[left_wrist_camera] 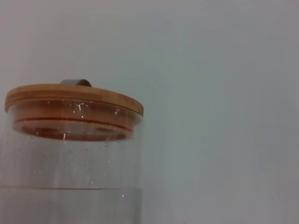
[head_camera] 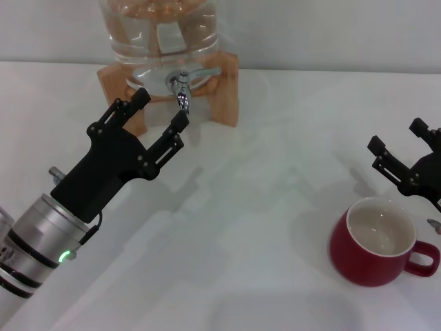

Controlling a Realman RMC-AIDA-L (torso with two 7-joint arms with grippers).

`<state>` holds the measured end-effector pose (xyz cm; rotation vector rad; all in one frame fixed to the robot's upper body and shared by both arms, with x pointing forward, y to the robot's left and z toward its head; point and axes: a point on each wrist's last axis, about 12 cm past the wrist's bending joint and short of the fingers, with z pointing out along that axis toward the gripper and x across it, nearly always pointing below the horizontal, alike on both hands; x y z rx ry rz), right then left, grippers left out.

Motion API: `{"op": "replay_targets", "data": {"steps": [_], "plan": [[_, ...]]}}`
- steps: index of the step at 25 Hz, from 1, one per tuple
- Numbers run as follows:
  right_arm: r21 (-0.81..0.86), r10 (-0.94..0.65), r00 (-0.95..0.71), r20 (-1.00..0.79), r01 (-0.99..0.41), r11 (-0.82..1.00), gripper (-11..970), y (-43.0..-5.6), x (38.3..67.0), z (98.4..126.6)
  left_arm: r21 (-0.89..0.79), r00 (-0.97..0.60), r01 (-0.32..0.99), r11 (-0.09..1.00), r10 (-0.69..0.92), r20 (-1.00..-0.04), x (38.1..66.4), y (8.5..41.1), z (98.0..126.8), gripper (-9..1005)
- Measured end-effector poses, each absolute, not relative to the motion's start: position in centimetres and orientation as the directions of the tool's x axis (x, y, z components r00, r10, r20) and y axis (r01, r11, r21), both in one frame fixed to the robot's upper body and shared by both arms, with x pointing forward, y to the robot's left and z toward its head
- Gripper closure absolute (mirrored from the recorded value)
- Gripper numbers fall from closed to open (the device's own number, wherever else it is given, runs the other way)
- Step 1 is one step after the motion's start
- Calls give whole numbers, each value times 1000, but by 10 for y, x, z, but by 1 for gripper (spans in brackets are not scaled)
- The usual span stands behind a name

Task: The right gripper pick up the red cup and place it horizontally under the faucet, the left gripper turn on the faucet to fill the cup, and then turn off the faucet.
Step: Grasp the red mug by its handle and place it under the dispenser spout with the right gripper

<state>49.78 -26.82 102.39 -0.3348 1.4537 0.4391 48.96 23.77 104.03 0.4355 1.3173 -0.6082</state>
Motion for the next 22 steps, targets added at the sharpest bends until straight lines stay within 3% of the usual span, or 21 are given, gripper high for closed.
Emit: {"op": "replay_targets", "data": {"steps": [15, 22], "plan": [[76, 114, 50, -992, -481, 874, 100, -270, 498, 1025, -43, 135, 635, 771, -165, -977, 490, 238, 1040, 239], [199, 220, -10, -975, -470, 860, 100, -305, 494, 1029, -42, 135, 638, 769, -165, -977, 490, 238, 1040, 239]]}}
